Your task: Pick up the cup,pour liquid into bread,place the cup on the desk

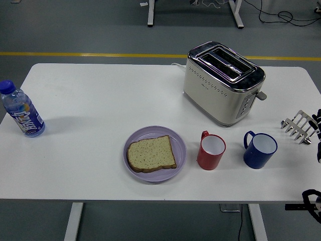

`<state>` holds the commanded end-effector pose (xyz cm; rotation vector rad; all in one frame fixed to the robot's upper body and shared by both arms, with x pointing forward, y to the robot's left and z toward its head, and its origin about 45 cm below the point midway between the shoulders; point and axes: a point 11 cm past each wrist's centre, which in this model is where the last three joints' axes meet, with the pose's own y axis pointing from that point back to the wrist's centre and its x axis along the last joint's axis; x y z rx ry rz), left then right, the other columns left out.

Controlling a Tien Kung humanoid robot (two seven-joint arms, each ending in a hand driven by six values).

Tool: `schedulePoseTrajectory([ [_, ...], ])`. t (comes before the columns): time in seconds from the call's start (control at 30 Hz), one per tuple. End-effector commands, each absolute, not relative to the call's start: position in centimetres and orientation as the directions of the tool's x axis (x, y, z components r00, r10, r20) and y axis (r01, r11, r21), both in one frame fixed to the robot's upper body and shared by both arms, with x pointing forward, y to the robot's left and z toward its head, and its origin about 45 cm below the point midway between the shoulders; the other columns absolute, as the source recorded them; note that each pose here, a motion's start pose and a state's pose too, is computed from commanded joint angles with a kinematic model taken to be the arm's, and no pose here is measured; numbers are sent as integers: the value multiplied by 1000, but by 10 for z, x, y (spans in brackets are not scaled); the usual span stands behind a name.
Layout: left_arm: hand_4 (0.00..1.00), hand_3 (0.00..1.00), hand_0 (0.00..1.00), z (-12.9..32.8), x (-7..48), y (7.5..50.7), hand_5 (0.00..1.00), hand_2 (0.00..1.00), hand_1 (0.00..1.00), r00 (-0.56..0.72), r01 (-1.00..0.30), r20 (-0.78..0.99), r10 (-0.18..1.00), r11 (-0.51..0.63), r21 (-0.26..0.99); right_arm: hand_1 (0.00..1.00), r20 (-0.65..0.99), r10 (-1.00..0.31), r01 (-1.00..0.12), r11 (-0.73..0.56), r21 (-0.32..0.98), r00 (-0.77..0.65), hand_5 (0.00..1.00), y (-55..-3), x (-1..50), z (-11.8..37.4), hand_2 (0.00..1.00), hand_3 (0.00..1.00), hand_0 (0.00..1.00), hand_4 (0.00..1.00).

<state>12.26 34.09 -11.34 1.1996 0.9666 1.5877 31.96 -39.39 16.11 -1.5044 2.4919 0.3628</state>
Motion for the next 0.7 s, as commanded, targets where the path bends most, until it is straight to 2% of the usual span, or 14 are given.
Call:
schedulePoseTrajectory([
  [0.1,253,546,682,-113,123,341,998,695,687,-128,-196,272,954,-293,936,656,-247,-859,-893,443,79,-448,94,-393,319,162,701,689,744,811],
  [0.13,253,547,682,-113,122,341,998,695,687,-128,-196,272,954,-293,936,712,-236,-863,-894,442,74,-446,81,-393,319,162,757,734,783,888],
  [0.3,253,547,682,-113,123,341,998,695,687,-124,-196,272,954,-292,936,712,-129,-902,-911,410,40,-411,81,-388,319,163,757,734,783,888],
  [0.33,253,547,682,-113,123,341,998,695,687,-123,-197,272,954,-292,936,749,-115,-907,-914,403,36,-404,68,-387,319,163,797,790,835,909],
  [0.5,253,547,682,-113,124,342,998,695,687,-124,-199,273,954,-293,935,749,-46,-923,-925,380,20,-381,68,-386,317,164,797,790,835,909],
  [0.53,253,547,682,-113,124,342,998,695,687,-124,-199,273,954,-294,935,797,-29,-926,-926,376,20,-377,72,-386,316,164,853,845,889,940],
  [0.7,253,547,682,-113,125,342,998,695,687,-124,-200,273,954,-294,935,797,104,-934,-938,346,14,-343,72,-384,315,164,853,845,889,940],
])
